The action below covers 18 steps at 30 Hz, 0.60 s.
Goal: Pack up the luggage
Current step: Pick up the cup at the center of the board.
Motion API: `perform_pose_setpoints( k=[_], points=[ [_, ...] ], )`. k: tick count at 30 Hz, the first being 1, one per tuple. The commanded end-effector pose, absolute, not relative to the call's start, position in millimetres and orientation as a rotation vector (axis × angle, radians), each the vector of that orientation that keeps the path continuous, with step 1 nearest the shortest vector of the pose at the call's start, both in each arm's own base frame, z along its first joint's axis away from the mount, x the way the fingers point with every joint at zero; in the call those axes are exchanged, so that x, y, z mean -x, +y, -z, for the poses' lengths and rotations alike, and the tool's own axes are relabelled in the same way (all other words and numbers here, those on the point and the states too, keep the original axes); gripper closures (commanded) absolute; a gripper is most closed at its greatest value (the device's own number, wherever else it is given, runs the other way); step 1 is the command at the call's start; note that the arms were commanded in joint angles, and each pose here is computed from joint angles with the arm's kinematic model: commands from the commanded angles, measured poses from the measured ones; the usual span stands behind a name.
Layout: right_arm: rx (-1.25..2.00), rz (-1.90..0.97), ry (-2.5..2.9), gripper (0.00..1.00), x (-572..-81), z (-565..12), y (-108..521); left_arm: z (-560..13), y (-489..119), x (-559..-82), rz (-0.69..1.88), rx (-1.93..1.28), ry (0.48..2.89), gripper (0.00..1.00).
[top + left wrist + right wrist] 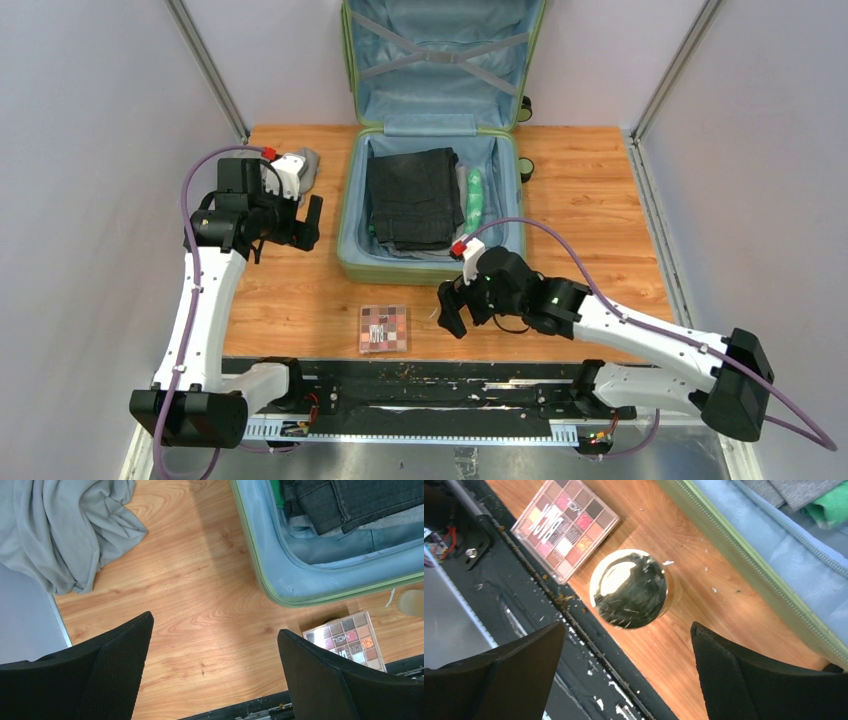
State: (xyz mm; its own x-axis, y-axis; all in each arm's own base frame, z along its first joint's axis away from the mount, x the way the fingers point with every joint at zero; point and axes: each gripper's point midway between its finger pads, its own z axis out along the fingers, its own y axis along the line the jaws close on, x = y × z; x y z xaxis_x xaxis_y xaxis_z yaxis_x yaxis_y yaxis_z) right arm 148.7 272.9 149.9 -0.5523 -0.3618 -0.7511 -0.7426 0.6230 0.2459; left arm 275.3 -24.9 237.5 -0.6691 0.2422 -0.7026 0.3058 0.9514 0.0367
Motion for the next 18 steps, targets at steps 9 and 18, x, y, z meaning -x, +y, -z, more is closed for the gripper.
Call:
perform_pose_setpoints(
  k=[9,18],
  points=[
    [0.775,-0.588,2.156,0.36,-189.5,-128.7,300.6,-243.4,-28.3,-268.4,0.137,-0.382,2.314,0.00],
    [0.702,-0.512,2.113,0.91,-199.0,-181.1,279.8,-249.0,-32.6,-268.2,0.158,-0.411,2.289,0.00]
  ],
)
